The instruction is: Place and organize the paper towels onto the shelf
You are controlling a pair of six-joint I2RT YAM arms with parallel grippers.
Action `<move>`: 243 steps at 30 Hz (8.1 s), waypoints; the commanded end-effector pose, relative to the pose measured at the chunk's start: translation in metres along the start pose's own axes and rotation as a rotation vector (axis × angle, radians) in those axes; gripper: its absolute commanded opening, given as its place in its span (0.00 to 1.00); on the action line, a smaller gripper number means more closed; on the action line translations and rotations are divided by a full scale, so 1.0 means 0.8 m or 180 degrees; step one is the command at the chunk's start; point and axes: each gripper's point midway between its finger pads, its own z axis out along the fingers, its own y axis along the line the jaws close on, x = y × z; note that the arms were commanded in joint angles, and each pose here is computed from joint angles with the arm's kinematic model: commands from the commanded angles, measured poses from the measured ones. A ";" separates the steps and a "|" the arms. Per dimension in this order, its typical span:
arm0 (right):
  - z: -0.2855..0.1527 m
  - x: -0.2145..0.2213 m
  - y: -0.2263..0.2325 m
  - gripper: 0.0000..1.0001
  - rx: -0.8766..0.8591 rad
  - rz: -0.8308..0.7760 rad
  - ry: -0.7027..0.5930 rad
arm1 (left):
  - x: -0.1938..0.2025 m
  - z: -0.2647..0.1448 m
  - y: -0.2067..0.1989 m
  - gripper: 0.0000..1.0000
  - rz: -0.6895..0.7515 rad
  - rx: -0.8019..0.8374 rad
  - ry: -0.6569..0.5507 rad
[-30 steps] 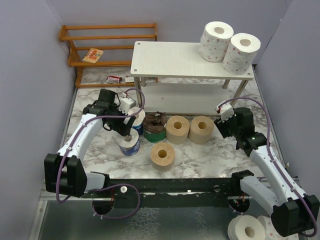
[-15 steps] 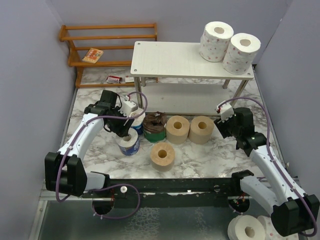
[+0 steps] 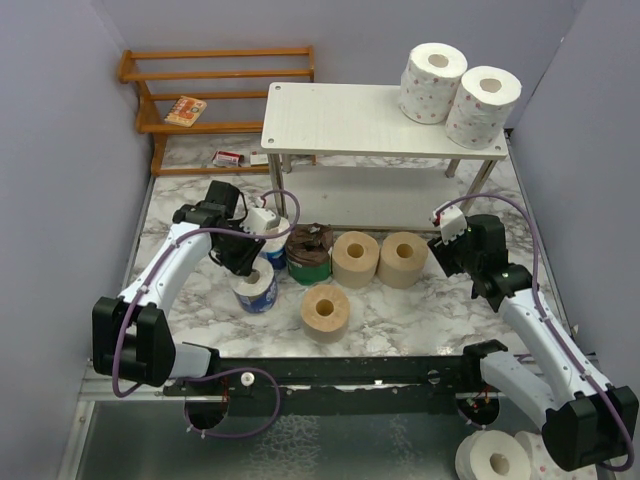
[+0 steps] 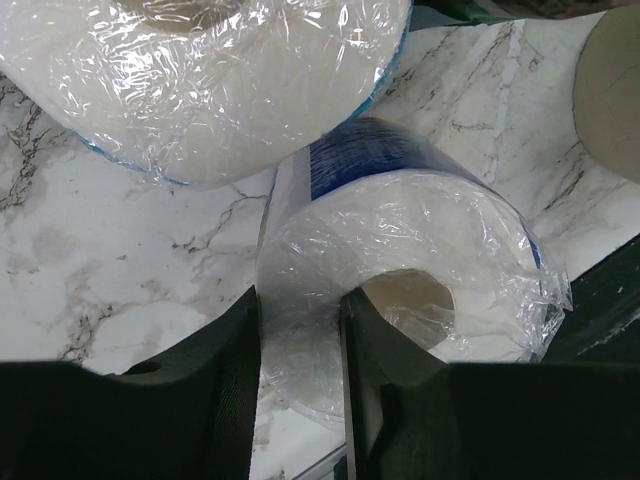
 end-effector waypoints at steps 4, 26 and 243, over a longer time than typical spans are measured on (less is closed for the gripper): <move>0.002 -0.007 -0.008 0.57 0.0099 0.0064 -0.0053 | -0.041 -0.051 -0.013 0.25 0.0129 0.0031 -0.0175; 0.010 0.003 -0.002 0.57 0.0027 0.0054 0.0068 | -0.256 -0.319 0.001 0.23 0.0092 -0.0699 -0.1866; 0.023 0.034 -0.018 0.57 0.0144 0.0185 0.0348 | -0.344 -0.477 0.028 0.00 -0.0428 -0.1430 -0.3834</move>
